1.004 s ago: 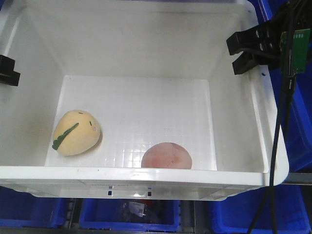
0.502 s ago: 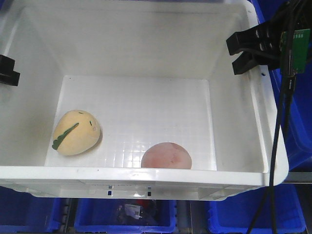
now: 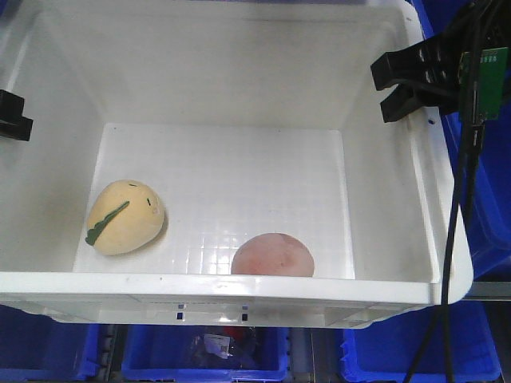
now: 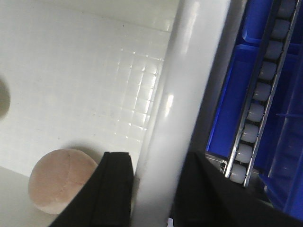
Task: Place moving items into box and shelve
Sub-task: 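Hold the tote level with both grippers as the base aligns with shelf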
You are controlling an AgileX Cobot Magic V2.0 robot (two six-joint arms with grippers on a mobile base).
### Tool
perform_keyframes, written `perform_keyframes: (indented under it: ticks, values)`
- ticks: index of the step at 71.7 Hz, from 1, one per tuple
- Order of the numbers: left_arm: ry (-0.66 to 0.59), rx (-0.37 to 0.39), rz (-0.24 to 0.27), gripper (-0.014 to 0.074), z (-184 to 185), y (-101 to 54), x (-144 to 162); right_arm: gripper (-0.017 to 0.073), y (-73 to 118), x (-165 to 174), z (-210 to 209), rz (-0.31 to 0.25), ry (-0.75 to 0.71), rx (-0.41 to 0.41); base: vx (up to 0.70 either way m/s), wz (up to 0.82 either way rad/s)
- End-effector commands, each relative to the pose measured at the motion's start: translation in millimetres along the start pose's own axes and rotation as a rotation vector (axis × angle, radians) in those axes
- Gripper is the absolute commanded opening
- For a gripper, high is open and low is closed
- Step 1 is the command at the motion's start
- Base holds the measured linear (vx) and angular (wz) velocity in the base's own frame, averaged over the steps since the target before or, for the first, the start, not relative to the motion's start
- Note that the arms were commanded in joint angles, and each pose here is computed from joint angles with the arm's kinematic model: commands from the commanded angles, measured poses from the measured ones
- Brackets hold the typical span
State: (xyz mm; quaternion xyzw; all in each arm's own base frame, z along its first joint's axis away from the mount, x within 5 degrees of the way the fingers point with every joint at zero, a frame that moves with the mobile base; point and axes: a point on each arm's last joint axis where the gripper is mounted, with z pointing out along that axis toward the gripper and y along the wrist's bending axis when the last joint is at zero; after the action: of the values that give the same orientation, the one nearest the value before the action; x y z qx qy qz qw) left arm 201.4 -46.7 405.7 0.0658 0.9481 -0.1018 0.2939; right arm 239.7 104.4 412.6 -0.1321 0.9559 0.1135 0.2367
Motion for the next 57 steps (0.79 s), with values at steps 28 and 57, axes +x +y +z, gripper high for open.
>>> perform_keyframes:
  ticks: [28, 57]
  values:
    - [-0.189, 0.052, -0.002, -0.0017, -23, -7.3, -13, -0.0012, 6.6, -3, -27, -0.025, -0.118, -0.049, 0.0, 0.0]
    - [-0.317, 0.054, -0.006, -0.0017, -25, -7.3, -24, -0.0012, 7.0, -9, -25, -0.025, -0.169, -0.053, 0.0, 0.0]
